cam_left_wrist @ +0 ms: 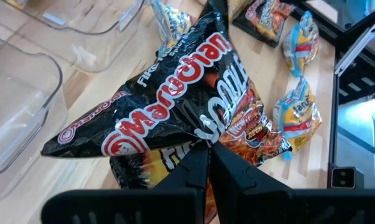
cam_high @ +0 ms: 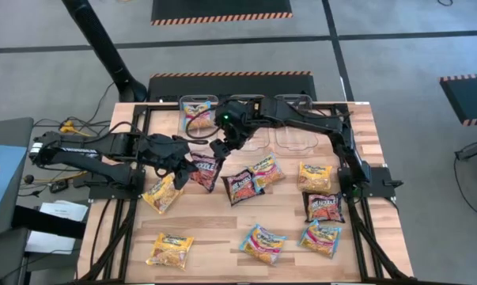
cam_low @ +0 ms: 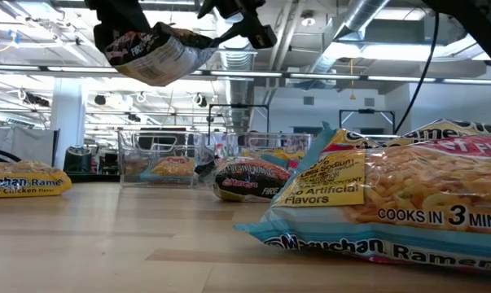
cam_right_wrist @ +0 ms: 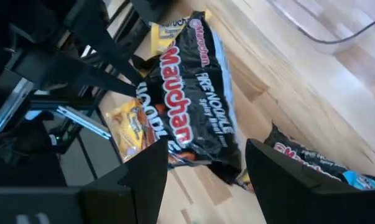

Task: Sort Maruchan noodles
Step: Put the black noodle pack into the right transparent bin

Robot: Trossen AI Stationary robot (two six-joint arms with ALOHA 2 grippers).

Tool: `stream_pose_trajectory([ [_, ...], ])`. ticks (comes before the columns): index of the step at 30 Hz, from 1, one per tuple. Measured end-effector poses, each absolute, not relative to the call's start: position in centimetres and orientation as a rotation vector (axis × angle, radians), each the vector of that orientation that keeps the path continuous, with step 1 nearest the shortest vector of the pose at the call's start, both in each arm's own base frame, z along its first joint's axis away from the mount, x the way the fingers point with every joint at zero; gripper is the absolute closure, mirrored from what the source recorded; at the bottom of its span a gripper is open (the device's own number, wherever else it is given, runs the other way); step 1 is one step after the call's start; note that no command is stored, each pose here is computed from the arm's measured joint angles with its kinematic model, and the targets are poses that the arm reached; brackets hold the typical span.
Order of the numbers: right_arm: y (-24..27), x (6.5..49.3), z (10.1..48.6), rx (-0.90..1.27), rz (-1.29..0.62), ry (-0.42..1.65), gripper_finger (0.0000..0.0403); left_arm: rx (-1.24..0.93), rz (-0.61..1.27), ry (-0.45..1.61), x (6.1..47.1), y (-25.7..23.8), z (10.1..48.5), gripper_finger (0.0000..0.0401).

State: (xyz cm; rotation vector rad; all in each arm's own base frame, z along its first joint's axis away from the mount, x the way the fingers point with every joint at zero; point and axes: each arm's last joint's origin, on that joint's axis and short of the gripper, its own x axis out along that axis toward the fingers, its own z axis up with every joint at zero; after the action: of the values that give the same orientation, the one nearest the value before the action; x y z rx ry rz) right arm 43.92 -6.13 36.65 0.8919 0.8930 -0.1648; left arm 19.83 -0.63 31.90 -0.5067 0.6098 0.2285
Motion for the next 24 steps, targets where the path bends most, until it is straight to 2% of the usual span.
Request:
stream_pose_trajectory([
  [4,-5.98,43.94,36.69,0.87,-0.138,0.896,0.0163,-0.509,0.224,0.593,19.92,-0.63,32.06,0.0401],
  [10,-5.44,43.99,36.61,0.722,-0.118,0.896,0.0163,-0.511,0.219,0.574,20.03,-0.64,32.22,0.0401],
  [24,-5.99,43.59,36.43,0.811,-0.109,0.94,0.0163,-0.506,0.225,0.566,20.05,-0.62,32.26,0.0401],
])
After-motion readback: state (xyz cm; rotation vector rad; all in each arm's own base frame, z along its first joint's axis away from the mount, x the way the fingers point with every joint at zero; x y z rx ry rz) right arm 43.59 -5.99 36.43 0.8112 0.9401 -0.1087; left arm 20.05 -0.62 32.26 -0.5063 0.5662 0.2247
